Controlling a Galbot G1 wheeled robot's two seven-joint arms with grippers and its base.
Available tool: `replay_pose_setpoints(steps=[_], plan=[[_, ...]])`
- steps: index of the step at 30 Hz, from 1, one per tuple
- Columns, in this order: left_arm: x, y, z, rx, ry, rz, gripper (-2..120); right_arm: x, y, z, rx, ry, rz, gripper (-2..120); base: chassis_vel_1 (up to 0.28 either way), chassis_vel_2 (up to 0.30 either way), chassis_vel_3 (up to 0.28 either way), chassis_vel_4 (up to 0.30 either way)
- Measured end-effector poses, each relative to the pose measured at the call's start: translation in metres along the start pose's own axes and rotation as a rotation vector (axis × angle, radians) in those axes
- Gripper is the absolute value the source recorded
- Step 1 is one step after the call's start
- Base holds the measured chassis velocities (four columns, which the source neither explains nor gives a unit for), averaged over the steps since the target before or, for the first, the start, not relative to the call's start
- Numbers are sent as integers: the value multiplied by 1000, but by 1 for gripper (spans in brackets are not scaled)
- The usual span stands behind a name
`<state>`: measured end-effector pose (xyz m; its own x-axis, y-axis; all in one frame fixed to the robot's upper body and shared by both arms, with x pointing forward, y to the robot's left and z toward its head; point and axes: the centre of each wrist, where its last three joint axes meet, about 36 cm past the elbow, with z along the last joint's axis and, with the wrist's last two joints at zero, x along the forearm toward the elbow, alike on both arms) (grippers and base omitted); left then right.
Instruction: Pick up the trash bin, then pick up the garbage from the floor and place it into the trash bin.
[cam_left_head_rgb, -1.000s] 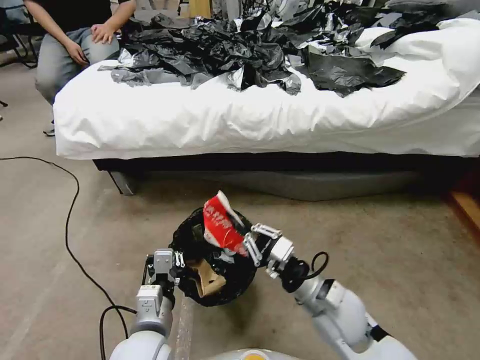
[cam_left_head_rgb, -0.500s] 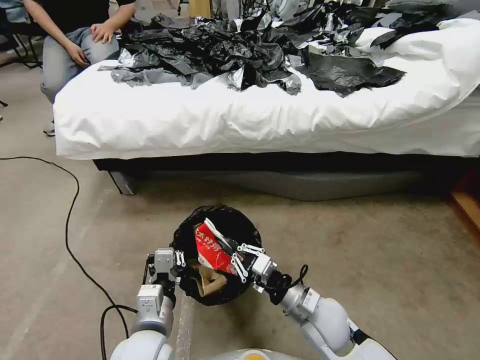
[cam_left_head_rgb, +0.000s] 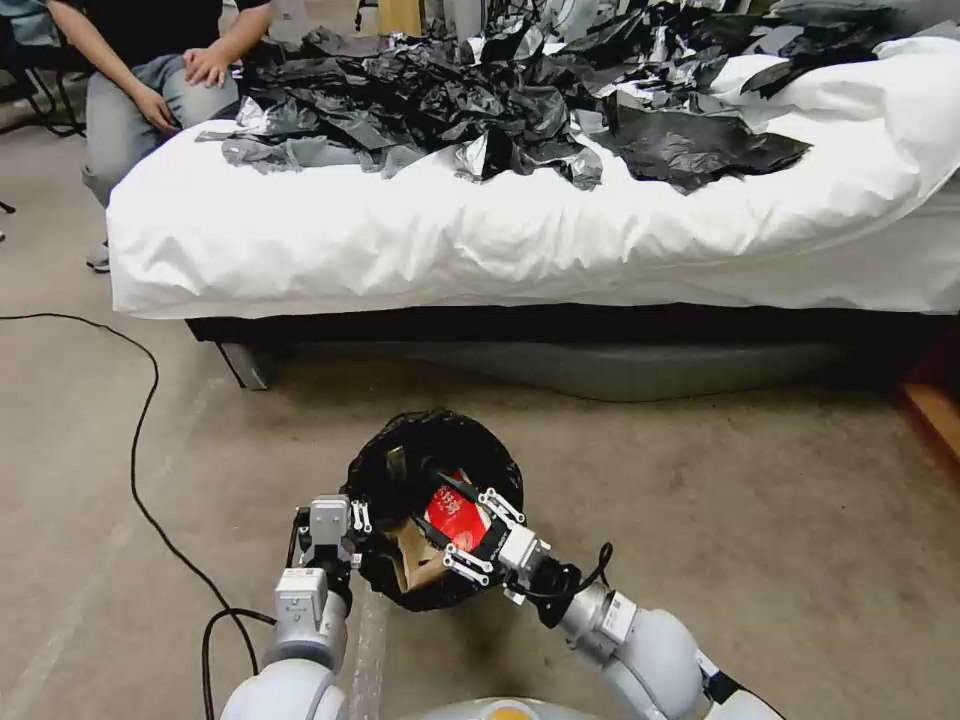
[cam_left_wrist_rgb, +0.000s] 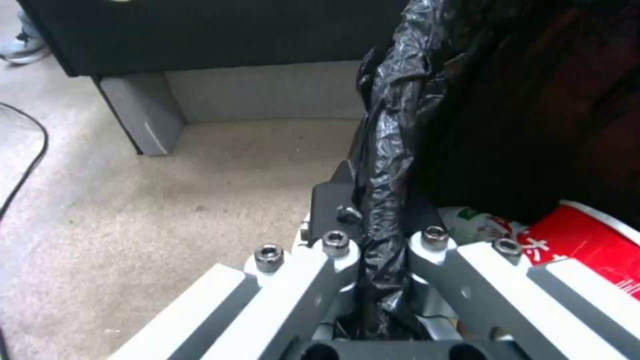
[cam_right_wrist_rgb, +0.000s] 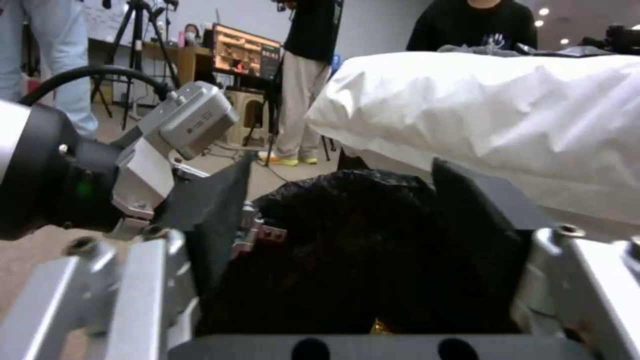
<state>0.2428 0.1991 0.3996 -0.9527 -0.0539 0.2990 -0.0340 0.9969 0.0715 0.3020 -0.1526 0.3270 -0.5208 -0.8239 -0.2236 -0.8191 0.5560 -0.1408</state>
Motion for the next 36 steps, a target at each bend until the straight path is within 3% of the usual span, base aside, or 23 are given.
replay_pose_setpoints(steps=[9,15,16,19,22,23,25,26,31,36], plan=[[1,1,1,-4,4,2,1,-3,-18,-18,47,-37,26,99,0,0,0,0],[0,1,4,-8,11,1,1,-16,-38,-55,90,-120,79,100,0,0,0,0],[0,2,5,-10,15,-1,1,-22,-44,-81,101,-177,123,100,0,0,0,0],[-1,3,6,-12,16,-2,1,-25,-46,-103,109,-226,175,100,0,0,0,0],[-2,5,5,-10,14,-6,1,-20,-37,-123,124,-262,310,100,0,0,0,0],[-2,5,5,-10,14,-6,1,-20,-37,-123,124,-262,310,100,0,0,0,0],[-3,6,5,-8,13,-8,1,-13,-25,-120,124,-241,459,100,0,0,0,0],[-3,6,5,-8,13,-8,1,-13,-25,-120,124,-241,459,100,0,0,0,0],[-3,8,5,-4,13,-11,1,-1,3,-96,67,-151,685,100,0,0,0,0],[-2,9,3,3,10,-12,1,7,14,-77,59,-102,737,100,0,0,0,0]])
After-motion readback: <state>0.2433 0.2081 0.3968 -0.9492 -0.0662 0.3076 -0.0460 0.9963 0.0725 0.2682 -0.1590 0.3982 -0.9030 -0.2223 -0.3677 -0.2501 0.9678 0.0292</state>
